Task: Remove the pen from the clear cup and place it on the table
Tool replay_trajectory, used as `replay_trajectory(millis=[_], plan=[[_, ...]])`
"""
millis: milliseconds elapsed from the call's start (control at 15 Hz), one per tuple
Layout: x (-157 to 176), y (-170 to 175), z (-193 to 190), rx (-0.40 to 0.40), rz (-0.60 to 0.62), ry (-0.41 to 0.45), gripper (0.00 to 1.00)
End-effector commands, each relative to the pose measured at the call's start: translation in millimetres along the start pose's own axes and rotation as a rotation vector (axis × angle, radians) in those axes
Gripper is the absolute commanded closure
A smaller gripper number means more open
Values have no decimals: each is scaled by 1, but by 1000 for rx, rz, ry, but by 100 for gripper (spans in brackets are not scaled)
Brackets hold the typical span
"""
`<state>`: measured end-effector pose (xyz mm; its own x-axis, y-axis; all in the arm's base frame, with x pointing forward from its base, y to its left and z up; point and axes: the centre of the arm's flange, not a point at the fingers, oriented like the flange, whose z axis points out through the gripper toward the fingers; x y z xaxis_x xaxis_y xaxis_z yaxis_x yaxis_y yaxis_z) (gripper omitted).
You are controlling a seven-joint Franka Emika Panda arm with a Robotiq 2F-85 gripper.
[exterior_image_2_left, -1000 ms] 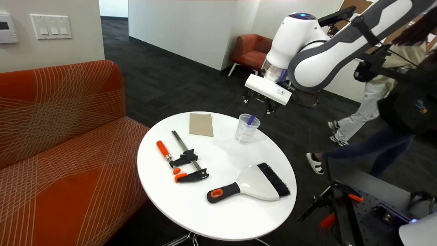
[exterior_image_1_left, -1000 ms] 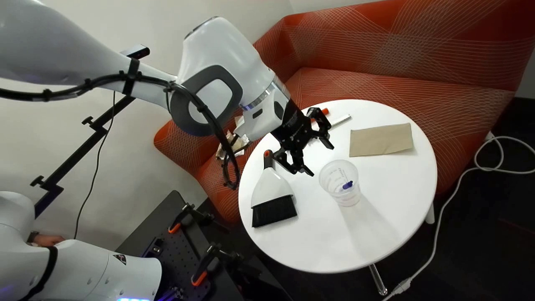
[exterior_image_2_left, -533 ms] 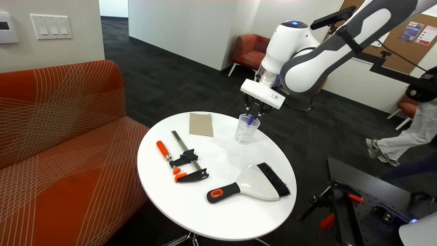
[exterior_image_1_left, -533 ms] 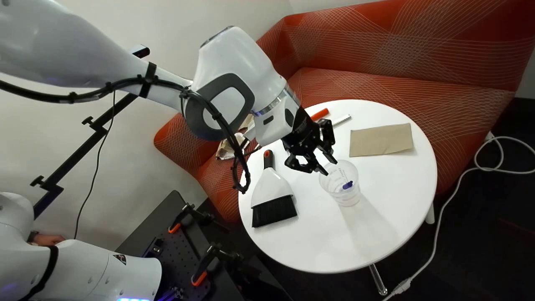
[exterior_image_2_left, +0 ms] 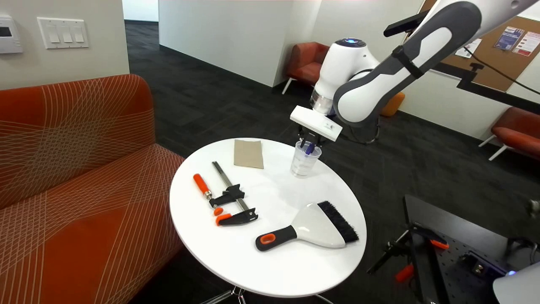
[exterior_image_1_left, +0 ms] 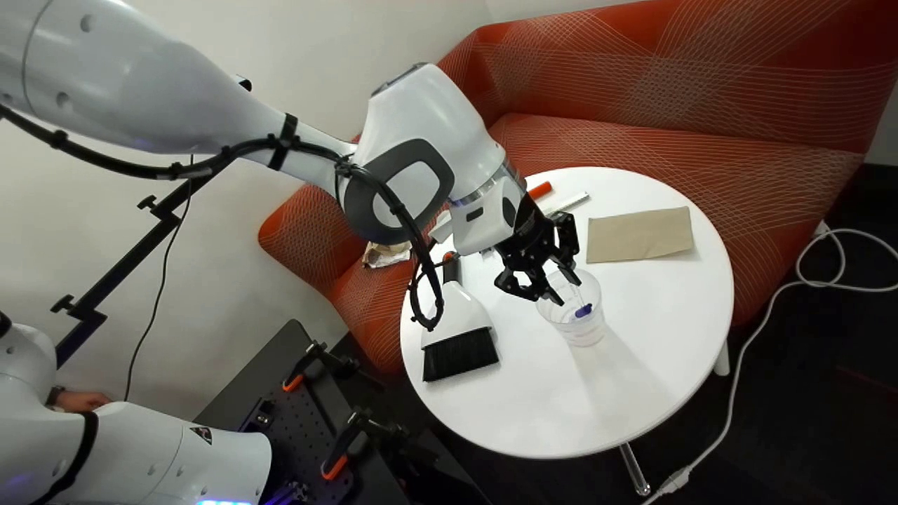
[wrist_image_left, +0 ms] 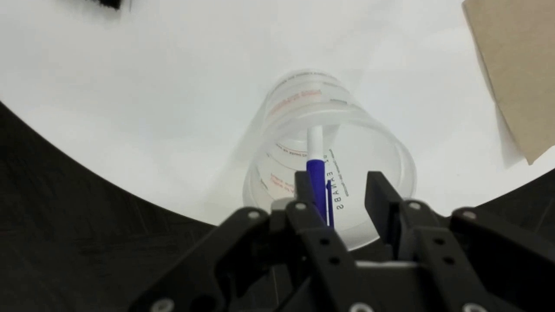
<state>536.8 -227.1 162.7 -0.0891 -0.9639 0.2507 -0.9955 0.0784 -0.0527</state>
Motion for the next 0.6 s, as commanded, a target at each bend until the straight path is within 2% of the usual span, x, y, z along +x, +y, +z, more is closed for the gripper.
replay_trajectory(millis=[0,400,467,533], plan=[[7,-9,10,-15,5,11,61],[16,-12,25,-29,26,30,61],[16,-12,26,-31,24,34,62],[16,-12,28,-32,23,37,71]])
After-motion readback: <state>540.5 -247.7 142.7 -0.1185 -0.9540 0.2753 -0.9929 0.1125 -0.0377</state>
